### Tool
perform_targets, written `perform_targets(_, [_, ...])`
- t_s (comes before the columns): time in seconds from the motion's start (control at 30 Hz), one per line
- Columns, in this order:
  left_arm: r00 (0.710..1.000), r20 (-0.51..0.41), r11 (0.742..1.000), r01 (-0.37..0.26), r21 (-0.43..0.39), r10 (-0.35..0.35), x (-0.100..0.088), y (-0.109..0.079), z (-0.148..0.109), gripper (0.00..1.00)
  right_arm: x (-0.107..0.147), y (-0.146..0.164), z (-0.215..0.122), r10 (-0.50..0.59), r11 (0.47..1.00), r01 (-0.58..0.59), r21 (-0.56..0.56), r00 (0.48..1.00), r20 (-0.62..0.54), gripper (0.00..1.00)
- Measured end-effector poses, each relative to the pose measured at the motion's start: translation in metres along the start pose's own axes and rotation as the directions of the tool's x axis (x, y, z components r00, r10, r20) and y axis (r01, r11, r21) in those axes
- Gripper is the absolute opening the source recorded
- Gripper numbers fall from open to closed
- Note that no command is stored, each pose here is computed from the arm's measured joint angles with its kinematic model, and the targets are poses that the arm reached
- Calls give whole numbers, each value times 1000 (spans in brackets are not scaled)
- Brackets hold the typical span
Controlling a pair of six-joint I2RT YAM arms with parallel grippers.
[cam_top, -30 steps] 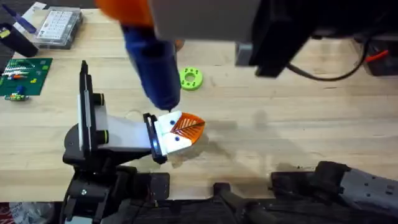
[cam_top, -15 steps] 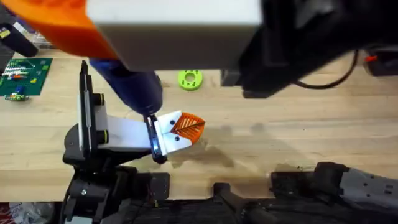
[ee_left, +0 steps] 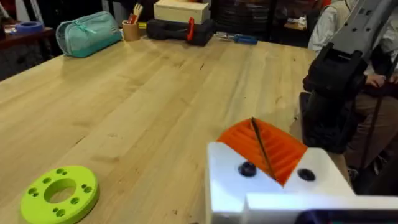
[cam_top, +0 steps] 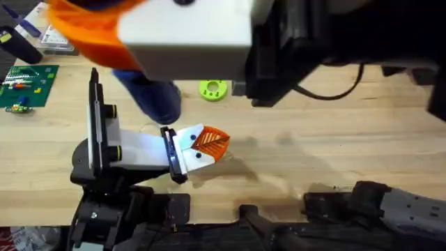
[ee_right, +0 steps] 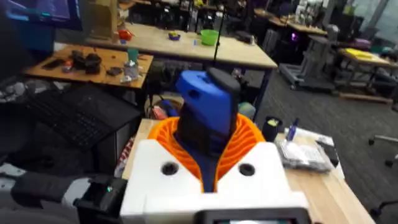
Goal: Pick up the gripper from the table and insert it into the empty holder that is missing its gripper. Then pick up a screw, insert it into the mounting hole, and use the screwdriver to tighten it. Finally, clean up the table by picking up the vegetable and placing it into the bucket.
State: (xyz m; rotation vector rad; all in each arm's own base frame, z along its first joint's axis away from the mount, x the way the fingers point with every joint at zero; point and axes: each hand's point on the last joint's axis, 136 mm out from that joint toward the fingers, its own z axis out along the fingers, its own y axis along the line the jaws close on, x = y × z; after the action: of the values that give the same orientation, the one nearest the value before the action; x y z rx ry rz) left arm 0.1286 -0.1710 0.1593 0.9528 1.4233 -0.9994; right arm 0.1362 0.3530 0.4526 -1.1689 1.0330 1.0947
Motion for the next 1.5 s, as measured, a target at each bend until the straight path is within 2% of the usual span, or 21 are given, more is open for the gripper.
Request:
perform_targets(0.4, [1000, 0, 1000, 0, 0, 0, 0, 0, 0, 13, 27, -12, -12, 26, 999, -28, -32, 999, -44, 56])
perform_targets(1.07, [1000, 0, 1000, 0, 0, 0, 0, 0, 0, 13, 58, 4, -13, 61, 991, -66, -119, 997, -44, 56])
perform_targets(1.5, [1000, 0, 1000, 0, -1, 0, 0, 0, 0, 13, 71, 6, -14, 48, 991, -54, -124, 998, -46, 58])
